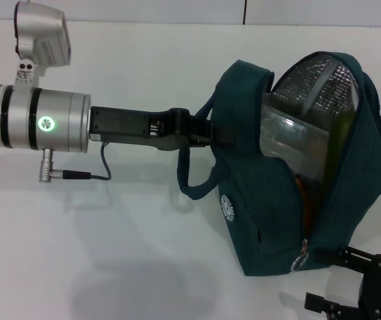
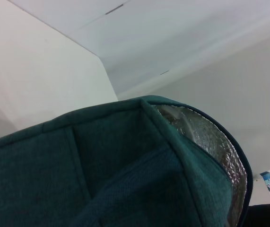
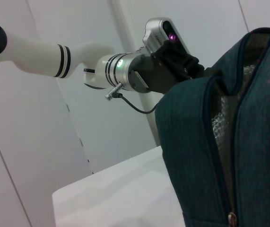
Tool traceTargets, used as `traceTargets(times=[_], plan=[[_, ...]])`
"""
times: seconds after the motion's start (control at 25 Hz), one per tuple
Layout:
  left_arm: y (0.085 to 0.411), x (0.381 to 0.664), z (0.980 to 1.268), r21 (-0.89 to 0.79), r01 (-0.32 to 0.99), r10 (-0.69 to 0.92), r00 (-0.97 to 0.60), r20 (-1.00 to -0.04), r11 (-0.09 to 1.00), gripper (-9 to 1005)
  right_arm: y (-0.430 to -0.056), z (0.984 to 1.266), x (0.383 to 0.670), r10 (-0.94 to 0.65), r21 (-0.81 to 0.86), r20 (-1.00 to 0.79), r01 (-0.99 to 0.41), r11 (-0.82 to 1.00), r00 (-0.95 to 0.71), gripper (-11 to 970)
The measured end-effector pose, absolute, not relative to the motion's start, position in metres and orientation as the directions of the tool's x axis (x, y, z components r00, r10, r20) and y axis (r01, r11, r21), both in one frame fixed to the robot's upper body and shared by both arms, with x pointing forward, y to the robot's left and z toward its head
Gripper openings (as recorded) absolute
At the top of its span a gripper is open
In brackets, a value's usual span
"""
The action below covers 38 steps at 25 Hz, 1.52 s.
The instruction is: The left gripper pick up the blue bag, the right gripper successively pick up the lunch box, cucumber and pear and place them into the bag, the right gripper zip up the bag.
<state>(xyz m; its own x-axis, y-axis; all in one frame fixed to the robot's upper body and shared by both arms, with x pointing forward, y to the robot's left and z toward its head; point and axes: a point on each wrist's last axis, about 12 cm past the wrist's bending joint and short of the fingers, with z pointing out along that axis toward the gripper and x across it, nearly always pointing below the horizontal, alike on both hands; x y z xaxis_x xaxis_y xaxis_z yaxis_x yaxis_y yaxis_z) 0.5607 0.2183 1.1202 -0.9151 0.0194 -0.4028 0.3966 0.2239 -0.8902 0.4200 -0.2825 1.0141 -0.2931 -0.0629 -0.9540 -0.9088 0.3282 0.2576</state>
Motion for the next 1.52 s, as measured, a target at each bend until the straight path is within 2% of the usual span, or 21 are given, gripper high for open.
traceTargets(times=[0.44, 0.8, 1.52], plan=[[0.217, 0.562, 1.121, -0.89, 0.4, 0.018, -0.914, -0.406, 0.218, 40, -0.278, 1.013, 0.429, -0.084, 0.247, -0.953, -0.907, 0.34, -0.291, 779], [0.213, 0.561, 1.121, -0.895, 0.397, 0.03, -0.916, -0.399, 0.203, 40, -0.259, 1.017, 0.449, -0.101, 0.247, -0.954, -0.929, 0.276, -0.284, 778], [0.215, 0.561, 1.121, -0.892, 0.403, 0.024, -0.913, -0.407, 0.205, 40, -0.26, 1.012, 0.445, -0.115, 0.265, -0.944, -0.919, 0.293, -0.309, 776]])
